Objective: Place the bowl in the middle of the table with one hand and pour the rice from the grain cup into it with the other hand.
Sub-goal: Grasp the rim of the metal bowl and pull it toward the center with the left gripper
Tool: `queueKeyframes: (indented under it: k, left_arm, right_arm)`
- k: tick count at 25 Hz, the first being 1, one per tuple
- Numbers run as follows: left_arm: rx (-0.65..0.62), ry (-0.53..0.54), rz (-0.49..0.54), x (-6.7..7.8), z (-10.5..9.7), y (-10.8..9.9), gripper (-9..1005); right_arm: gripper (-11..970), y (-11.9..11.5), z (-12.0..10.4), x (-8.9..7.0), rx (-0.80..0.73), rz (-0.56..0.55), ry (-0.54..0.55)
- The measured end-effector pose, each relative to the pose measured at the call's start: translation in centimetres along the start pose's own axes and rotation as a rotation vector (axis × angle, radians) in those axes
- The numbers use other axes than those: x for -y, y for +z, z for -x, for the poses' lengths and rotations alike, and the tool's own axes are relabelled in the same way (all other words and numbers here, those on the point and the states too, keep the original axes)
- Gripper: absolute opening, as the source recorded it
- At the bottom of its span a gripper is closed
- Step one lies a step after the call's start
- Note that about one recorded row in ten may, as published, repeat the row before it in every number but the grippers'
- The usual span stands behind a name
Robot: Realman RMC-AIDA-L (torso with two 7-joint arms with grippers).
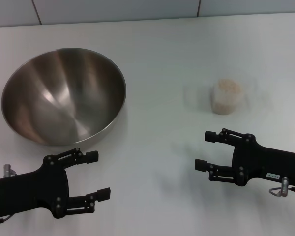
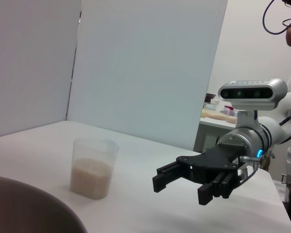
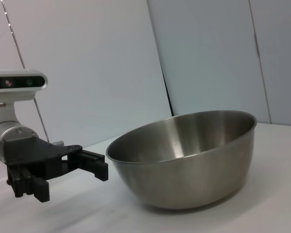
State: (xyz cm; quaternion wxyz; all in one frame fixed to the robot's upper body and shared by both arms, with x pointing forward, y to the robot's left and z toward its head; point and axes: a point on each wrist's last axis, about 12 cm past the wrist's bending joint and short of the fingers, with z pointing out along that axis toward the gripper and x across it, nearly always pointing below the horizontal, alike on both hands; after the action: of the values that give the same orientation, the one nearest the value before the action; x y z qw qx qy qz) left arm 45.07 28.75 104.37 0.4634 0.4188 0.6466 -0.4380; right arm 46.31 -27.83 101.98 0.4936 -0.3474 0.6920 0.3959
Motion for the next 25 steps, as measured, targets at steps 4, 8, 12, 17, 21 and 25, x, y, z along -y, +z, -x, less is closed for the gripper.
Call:
queueKeyframes:
  k: [4,8,12,17,21,25]
  left_arm:
    - [0.0,-0.001,0.001,0.01,-0.01,-0.01,854]
    - [0.0,-0.001,0.001,0.02,-0.03,-0.03,850]
    - [0.0,0.0,0.002,0.03,-0.04,-0.03,847]
    - [0.003,0.004,-0.002,0.06,-0.01,0.08,842]
    - [0.01,0.004,-0.008,0.16,0.03,0.29,839]
    - [0.039,0.016,0.003,0.07,0.4,0.39,835]
  right_arm:
    - [813,0.0,0.0,0.0,0.0,0.0,0.0]
    - [813,0.01,0.01,0.01,0.0,0.0,0.0]
    - [813,0.04,0.05,0.03,0.0,0.001,-0.001]
    - [813,0.04,0.04,0.06,0.0,-0.002,-0.001]
    - [813,0.02,0.02,0.07,0.0,-0.004,-0.001]
    - [813,-0.01,0.0,0.07,0.0,-0.006,0.0]
